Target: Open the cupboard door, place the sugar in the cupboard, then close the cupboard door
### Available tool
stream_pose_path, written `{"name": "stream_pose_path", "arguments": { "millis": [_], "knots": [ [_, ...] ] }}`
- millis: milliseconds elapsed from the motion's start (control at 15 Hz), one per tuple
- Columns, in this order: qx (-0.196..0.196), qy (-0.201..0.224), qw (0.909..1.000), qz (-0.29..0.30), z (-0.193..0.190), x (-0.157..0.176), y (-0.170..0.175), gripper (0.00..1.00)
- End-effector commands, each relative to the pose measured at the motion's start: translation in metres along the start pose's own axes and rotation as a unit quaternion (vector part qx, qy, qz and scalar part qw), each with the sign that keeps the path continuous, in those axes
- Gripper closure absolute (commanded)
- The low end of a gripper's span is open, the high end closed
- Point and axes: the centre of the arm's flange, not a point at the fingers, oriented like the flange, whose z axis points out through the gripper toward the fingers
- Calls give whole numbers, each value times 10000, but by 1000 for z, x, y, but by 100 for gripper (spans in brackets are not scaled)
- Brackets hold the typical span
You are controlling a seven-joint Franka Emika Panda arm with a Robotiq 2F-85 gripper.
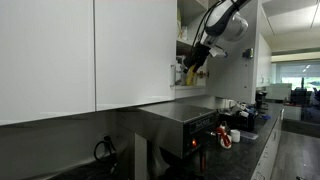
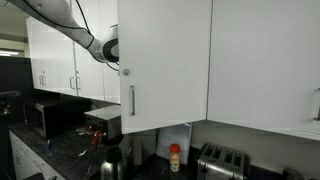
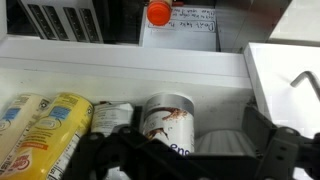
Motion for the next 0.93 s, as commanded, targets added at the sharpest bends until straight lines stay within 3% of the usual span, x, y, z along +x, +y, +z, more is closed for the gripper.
{"name": "stream_pose_path", "arguments": {
  "millis": [0, 533, 867],
  "knots": [
    [-78, -274, 9996, -28, -19, -10, -16, 0],
    [-241, -567, 9980, -116, -44, -27, -49, 0],
    [-554, -881, 9944, -157, -54, -43, -75, 0]
  ]
}}
